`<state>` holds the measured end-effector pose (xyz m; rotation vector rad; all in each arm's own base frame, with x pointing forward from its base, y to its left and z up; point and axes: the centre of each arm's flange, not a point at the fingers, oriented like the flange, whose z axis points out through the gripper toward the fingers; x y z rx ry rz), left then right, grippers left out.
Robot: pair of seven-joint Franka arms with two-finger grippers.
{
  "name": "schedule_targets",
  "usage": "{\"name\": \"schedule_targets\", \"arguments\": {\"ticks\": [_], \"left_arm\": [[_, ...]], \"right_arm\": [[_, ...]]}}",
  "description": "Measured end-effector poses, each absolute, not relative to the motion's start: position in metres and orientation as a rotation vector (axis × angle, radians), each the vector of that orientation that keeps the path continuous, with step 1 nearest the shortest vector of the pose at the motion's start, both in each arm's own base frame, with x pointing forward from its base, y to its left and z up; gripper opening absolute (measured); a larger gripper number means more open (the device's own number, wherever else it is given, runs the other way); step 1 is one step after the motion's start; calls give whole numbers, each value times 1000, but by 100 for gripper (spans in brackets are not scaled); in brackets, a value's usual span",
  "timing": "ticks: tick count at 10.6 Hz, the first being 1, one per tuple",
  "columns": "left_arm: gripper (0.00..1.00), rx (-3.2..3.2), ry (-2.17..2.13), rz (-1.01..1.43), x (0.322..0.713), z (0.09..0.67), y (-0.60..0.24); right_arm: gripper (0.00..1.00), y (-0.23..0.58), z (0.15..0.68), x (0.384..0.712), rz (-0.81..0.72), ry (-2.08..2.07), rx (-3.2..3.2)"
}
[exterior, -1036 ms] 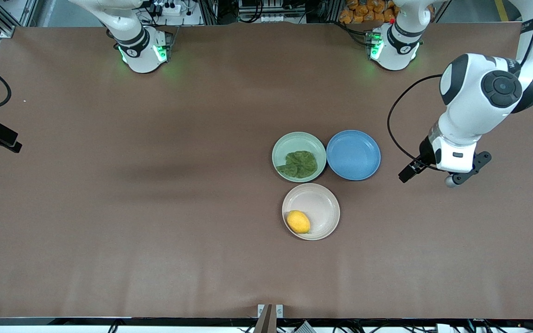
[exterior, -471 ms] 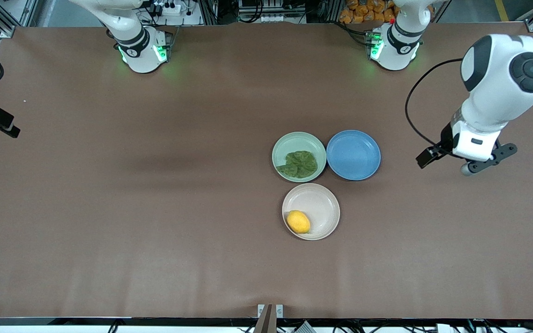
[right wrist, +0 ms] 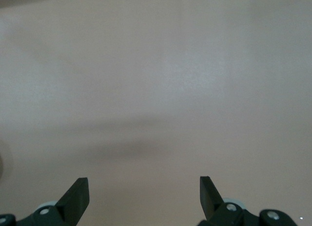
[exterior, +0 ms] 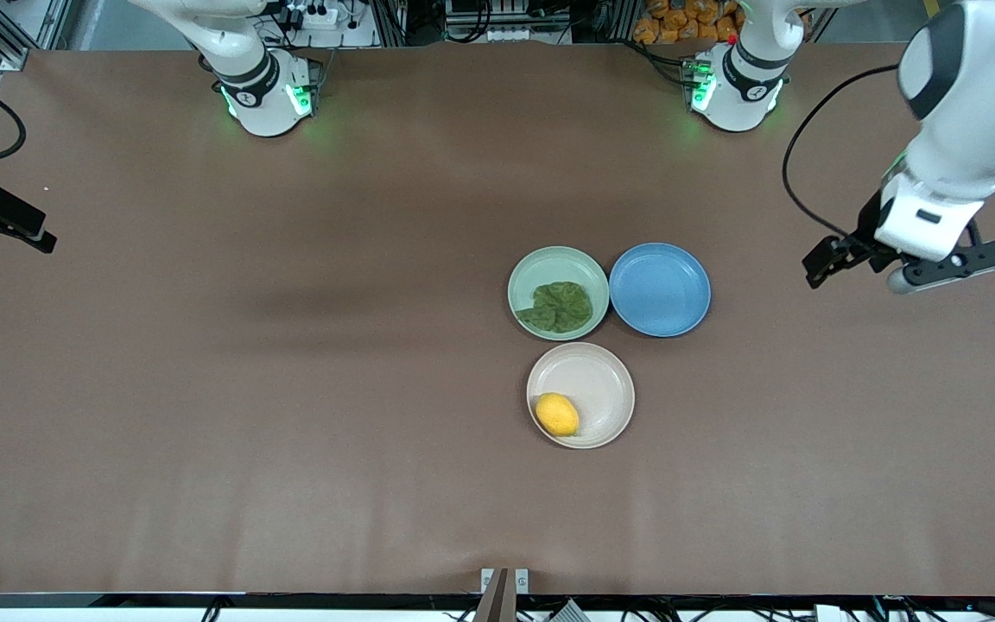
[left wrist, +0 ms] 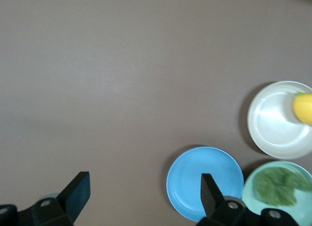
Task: Place lemon and lettuce in plates
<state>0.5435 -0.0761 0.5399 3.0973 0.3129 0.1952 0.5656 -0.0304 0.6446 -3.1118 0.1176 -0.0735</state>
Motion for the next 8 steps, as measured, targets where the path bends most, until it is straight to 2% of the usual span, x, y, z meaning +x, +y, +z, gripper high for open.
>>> {"name": "schedule_targets", "arguments": {"ticks": [4,8], "left_arm": [[100,3049,163,274,545,621,-79],[100,3124,-62,196,533,653,-70]], "right_arm": [[100,-29,648,564,-84,115,-3111],[100,-19,651,563,-94,88,-3111]]}}
